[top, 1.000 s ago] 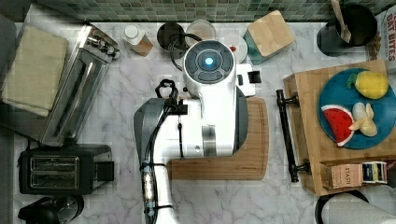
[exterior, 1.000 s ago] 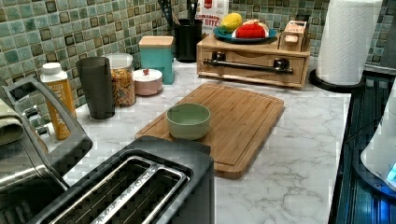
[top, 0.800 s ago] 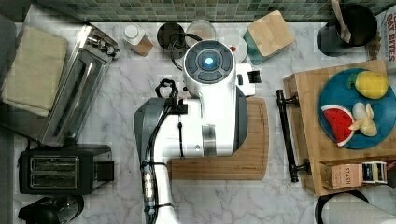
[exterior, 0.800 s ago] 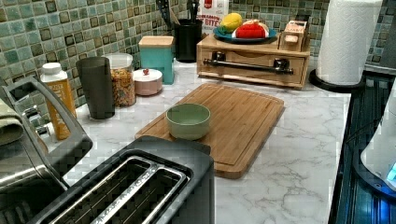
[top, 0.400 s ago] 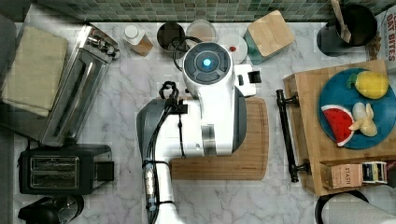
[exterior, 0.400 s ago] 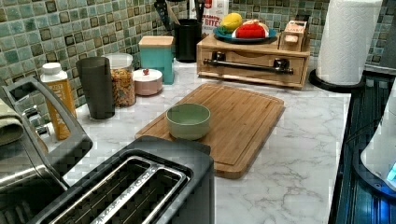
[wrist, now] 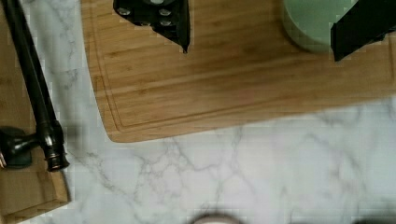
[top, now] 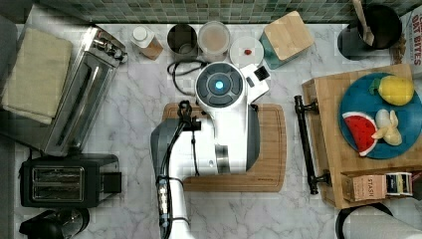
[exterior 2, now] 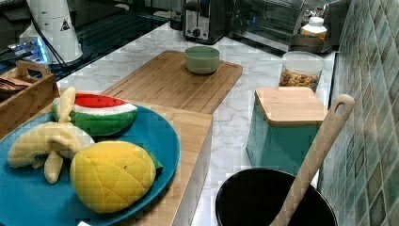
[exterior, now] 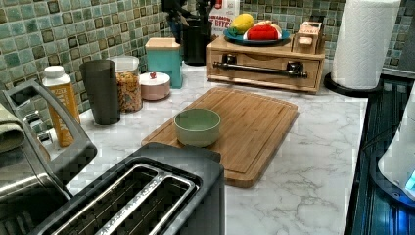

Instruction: Open the drawer.

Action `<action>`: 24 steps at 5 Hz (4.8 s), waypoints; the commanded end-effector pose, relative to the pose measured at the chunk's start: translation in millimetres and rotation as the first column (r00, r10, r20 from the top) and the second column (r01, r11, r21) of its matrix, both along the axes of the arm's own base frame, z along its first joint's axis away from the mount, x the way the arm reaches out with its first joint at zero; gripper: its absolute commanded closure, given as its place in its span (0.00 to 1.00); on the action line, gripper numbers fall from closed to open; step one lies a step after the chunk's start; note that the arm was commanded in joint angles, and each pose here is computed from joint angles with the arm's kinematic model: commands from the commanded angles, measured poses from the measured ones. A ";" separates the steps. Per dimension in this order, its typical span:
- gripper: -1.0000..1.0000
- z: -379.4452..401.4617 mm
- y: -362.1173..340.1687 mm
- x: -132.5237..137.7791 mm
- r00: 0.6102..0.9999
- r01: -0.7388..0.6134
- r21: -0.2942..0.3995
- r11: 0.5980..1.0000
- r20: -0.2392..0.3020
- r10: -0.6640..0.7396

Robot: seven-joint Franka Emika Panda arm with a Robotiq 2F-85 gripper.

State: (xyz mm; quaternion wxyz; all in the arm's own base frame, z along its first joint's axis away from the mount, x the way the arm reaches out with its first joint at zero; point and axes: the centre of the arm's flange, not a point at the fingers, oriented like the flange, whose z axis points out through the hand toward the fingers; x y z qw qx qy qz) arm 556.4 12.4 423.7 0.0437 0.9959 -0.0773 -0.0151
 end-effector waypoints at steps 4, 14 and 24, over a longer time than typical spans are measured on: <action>0.00 -60.9 -157.0 -95.8 0.885 -0.457 -0.063 0.887 0.062 0.461; 0.00 -192.3 -218.5 -108.6 0.881 -0.449 -0.125 0.885 0.106 0.462; 0.00 -195.5 28.9 -156.7 0.891 -0.452 0.077 0.889 0.089 0.446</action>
